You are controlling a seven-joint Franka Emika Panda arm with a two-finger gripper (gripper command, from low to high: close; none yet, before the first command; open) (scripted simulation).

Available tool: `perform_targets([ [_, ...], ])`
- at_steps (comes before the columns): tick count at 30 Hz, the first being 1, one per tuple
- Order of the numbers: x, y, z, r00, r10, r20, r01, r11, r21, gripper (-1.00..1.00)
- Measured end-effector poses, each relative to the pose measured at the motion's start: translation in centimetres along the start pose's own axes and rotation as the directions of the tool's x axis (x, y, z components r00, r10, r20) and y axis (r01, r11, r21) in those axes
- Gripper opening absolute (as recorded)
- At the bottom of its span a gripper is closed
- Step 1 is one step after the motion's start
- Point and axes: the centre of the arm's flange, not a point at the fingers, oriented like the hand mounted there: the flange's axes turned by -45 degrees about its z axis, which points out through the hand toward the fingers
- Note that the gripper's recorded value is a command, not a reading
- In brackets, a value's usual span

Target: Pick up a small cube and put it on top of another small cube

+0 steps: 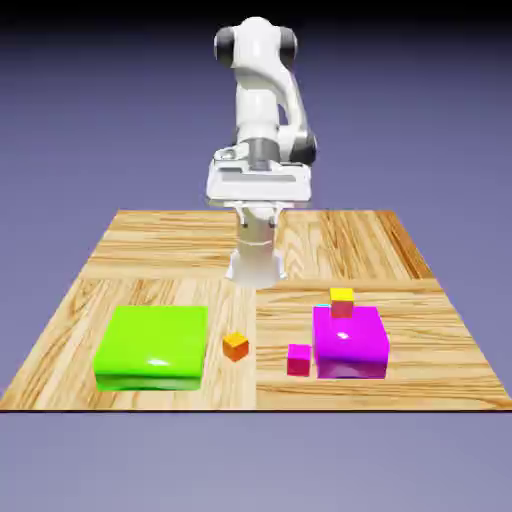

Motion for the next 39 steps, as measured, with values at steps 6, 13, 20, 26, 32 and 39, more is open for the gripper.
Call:
perform_targets([
  [6, -1.7, -1.4, 7.3, 0.930, -0.163, 0.328, 0.157, 0.987, 0.044, 0.00],
  [13, -5.6, -2.6, 15.0, 0.688, -0.330, 0.646, 0.308, 0.939, 0.152, 0.00],
  [20, -11.0, -2.8, 21.3, 0.321, -0.431, 0.843, 0.394, 0.870, 0.295, 0.00],
  [26, -16.3, -2.4, 25.6, -0.039, -0.449, 0.892, 0.414, 0.806, 0.424, 0.00],
  [32, -22.2, -0.6, 27.9, -0.040, -0.449, 0.892, 0.414, 0.806, 0.424, -1.00],
  [39, -15.3, -3.8, 25.0, 0.006, -0.397, 0.918, 0.365, 0.856, 0.368, -1.00],
])
